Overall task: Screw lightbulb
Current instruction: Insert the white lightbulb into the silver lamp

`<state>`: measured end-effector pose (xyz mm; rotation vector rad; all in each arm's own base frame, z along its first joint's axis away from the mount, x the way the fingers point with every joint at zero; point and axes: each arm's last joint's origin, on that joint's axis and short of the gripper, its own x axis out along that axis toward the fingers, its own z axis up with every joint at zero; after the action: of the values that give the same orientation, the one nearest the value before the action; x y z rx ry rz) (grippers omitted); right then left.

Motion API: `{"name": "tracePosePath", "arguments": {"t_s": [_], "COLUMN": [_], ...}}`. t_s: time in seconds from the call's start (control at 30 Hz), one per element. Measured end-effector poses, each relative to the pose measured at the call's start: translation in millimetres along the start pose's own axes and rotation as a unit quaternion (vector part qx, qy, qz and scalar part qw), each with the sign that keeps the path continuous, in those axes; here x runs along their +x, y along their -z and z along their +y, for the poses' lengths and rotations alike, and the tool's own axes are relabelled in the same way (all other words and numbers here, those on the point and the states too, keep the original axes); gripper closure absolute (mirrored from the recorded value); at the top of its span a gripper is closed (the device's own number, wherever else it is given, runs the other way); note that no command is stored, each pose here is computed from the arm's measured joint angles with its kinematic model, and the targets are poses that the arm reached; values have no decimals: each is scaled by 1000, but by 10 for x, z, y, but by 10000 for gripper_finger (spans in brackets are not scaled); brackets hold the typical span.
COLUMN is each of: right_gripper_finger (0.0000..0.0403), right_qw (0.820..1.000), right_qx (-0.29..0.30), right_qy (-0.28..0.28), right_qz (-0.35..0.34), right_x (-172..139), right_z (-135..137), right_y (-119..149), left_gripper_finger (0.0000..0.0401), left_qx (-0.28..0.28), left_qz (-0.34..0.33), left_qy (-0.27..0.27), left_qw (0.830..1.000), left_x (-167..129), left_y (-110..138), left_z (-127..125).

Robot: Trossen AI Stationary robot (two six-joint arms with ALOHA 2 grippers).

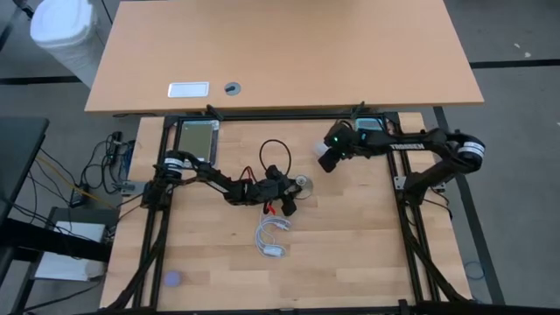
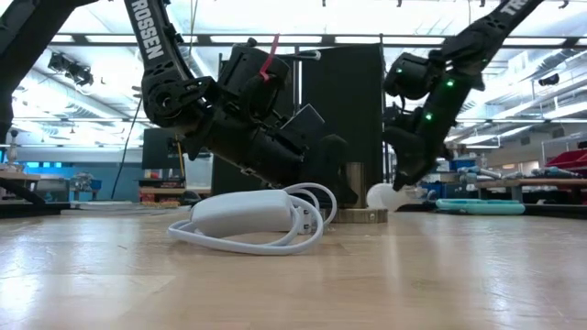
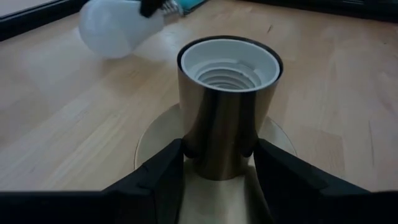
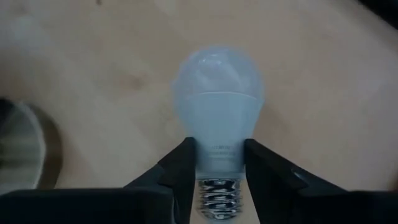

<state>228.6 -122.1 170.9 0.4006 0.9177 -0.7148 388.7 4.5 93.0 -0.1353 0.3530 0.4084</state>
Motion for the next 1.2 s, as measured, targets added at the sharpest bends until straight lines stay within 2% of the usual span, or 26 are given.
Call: {"name": "tracePosePath", "arguments": {"t_s": [0.23, 0.37, 0.47, 0.6, 0.93, 1.07, 1.2], "right_gripper_finger": [309, 325, 324, 284, 130, 101, 99], "right_qw": [997, 998, 998, 997, 998, 997, 998], "right_qx": [17, 25, 7, -21, -30, -43, -33], "right_qy": [-37, -38, -56, -69, -31, -32, -11], "right_qz": [-58, -52, -31, -28, -52, -56, -57], "right_x": [-155, -161, -120, -120, -78, 125, 298], "right_z": [67, 34, 30, 78, 139, 179, 139], "right_y": [200, 336, 437, 477, 470, 455, 447], "left_gripper_finger": [203, 203, 203, 203, 203, 203, 203], "left_qx": [-13, -25, -32, -37, -40, -38, -35], "left_qz": [-1, 1, 6, 7, 11, 11, 15], "left_qy": [7, 20, 22, 22, 23, 23, 22], "left_qw": [1000, 999, 999, 999, 999, 999, 999], "left_x": [0, 0, 1, 0, 0, 0, -2], "left_y": [-6, -11, -11, -9, -3, -2, 5], "left_z": [-7, -16, -18, -18, -17, -17, -18]}}
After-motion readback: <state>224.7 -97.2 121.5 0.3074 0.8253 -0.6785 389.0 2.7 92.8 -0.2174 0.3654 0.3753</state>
